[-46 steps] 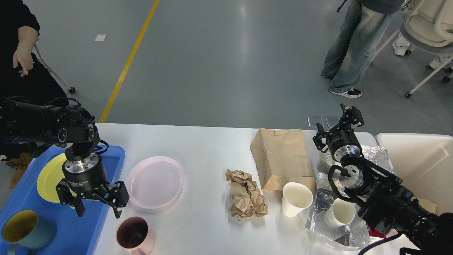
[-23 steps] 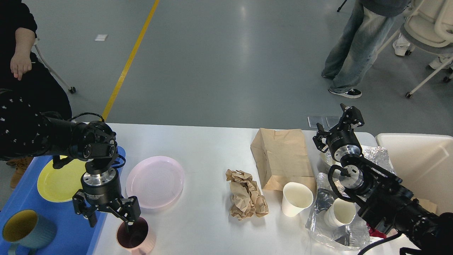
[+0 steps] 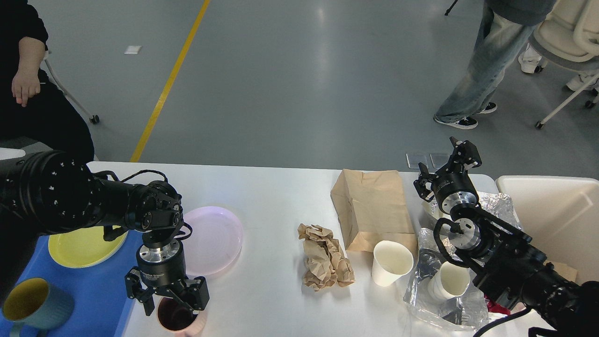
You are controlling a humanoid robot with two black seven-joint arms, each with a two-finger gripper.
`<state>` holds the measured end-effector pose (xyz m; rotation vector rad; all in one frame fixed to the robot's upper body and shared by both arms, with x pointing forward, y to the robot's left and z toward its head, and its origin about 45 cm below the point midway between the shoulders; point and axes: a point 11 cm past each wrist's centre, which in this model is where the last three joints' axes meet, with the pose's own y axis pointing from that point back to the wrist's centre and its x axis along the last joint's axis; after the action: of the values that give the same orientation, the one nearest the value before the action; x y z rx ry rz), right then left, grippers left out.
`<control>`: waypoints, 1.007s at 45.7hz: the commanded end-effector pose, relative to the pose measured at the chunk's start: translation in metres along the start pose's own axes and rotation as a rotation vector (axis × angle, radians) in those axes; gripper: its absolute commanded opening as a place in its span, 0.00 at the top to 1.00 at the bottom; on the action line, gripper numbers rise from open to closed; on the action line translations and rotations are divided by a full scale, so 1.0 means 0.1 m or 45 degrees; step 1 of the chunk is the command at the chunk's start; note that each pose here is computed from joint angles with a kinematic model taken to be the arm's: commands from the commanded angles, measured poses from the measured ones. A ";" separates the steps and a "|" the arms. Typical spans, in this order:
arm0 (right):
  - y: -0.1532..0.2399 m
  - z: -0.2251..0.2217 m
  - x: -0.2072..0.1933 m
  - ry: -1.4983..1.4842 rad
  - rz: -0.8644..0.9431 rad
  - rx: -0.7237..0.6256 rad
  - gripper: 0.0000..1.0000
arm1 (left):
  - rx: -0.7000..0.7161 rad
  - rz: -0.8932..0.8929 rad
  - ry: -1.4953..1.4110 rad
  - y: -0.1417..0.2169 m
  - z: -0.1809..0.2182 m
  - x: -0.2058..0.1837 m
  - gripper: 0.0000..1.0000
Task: Tidy desktop
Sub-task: 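Grasp the pink mug with the left gripper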
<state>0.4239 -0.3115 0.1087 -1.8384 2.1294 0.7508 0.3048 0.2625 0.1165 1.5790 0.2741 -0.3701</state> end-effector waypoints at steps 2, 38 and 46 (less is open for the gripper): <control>0.00 0.00 0.00 0.000 0.000 0.000 0.00 | 0.003 0.010 -0.007 0.04 0.01 0.02 0.48; 0.00 0.00 0.00 0.000 0.000 0.000 0.00 | -0.027 0.139 0.075 0.70 -0.26 0.03 1.00; 0.00 0.00 0.00 0.000 0.000 0.000 0.00 | -0.110 0.235 0.232 1.26 -0.73 -0.24 1.00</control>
<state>0.4239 -0.3117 0.1087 -1.8382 2.1297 0.7503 0.3399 0.3033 0.2094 1.5734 0.2485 -0.1719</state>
